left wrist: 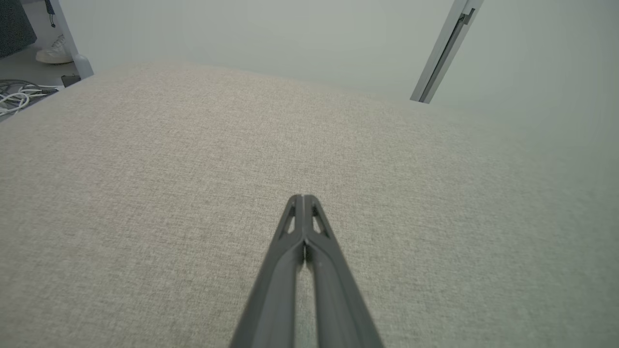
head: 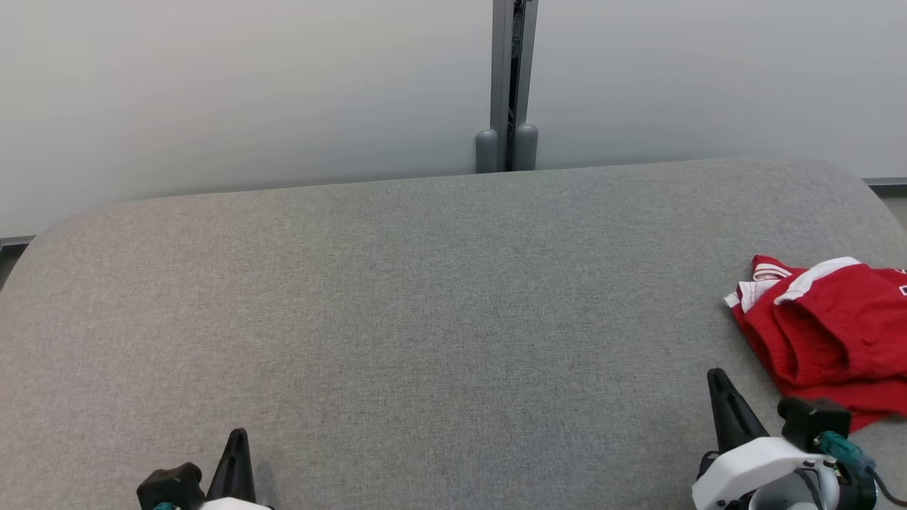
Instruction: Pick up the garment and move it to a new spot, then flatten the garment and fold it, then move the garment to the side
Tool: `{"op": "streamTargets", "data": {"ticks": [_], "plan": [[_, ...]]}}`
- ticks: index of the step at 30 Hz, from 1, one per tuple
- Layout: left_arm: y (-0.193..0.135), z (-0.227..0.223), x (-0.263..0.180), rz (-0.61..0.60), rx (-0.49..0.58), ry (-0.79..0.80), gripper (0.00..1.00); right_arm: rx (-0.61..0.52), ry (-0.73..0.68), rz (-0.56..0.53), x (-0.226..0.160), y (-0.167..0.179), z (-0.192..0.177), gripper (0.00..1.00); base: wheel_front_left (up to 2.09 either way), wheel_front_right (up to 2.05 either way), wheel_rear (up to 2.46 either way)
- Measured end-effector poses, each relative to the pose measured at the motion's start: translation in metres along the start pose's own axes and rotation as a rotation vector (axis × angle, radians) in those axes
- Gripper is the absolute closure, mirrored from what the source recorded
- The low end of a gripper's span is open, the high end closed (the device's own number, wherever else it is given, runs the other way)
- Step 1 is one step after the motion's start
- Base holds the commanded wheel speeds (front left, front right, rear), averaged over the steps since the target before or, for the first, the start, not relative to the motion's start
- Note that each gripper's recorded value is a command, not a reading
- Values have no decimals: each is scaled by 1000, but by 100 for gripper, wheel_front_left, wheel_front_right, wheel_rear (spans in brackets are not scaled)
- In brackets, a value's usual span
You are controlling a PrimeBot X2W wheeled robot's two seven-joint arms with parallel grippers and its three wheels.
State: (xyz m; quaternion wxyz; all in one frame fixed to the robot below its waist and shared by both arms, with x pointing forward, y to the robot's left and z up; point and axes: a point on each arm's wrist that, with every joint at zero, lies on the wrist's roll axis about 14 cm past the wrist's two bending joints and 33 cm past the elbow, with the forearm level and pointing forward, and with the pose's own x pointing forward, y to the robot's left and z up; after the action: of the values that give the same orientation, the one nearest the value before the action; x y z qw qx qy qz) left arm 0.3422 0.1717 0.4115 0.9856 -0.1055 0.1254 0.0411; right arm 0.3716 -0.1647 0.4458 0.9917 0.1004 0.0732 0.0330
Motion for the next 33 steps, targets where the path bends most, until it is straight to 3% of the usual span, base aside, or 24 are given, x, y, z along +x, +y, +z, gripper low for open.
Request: {"op": "streamTargets", "data": {"ticks": [33], "plan": [[5, 27, 12, 4, -553, 0, 100, 549, -60, -80, 3, -18, 23, 100, 0, 0, 0]]}}
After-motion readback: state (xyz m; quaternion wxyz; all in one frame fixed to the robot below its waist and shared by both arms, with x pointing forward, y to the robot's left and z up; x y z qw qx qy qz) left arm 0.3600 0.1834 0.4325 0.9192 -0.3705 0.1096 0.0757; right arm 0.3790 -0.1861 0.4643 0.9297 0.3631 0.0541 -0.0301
